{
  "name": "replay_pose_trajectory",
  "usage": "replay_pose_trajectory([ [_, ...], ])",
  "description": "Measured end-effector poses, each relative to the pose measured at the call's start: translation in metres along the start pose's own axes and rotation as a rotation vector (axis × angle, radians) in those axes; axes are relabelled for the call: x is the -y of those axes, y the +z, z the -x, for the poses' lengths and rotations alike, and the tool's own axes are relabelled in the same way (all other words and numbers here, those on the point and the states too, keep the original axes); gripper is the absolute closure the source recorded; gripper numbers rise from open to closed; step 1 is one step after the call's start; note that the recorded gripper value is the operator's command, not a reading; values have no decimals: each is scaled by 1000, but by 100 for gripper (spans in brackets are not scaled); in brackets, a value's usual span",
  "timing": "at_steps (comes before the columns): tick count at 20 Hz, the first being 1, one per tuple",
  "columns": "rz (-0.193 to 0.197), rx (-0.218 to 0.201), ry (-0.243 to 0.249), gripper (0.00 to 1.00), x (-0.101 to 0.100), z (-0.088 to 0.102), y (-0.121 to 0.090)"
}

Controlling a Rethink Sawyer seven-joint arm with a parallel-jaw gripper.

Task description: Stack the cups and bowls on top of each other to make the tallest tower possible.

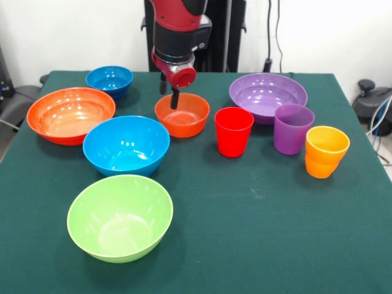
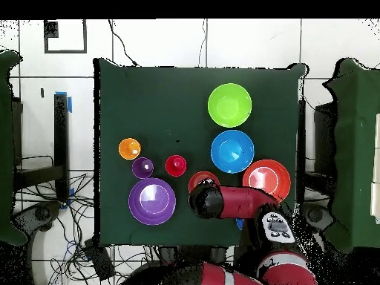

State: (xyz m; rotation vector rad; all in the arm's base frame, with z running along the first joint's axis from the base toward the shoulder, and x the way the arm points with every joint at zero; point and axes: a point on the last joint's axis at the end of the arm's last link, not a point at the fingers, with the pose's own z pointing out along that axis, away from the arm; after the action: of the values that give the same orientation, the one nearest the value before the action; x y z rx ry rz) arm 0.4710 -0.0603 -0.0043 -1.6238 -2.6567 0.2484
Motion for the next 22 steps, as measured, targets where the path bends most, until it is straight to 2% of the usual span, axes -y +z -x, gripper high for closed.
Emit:
replay_pose_trajectory([
  [9, -12, -6, -11, 0, 23, -1, 5],
  [22, -51, 36, -79, 0, 40, -6, 1],
])
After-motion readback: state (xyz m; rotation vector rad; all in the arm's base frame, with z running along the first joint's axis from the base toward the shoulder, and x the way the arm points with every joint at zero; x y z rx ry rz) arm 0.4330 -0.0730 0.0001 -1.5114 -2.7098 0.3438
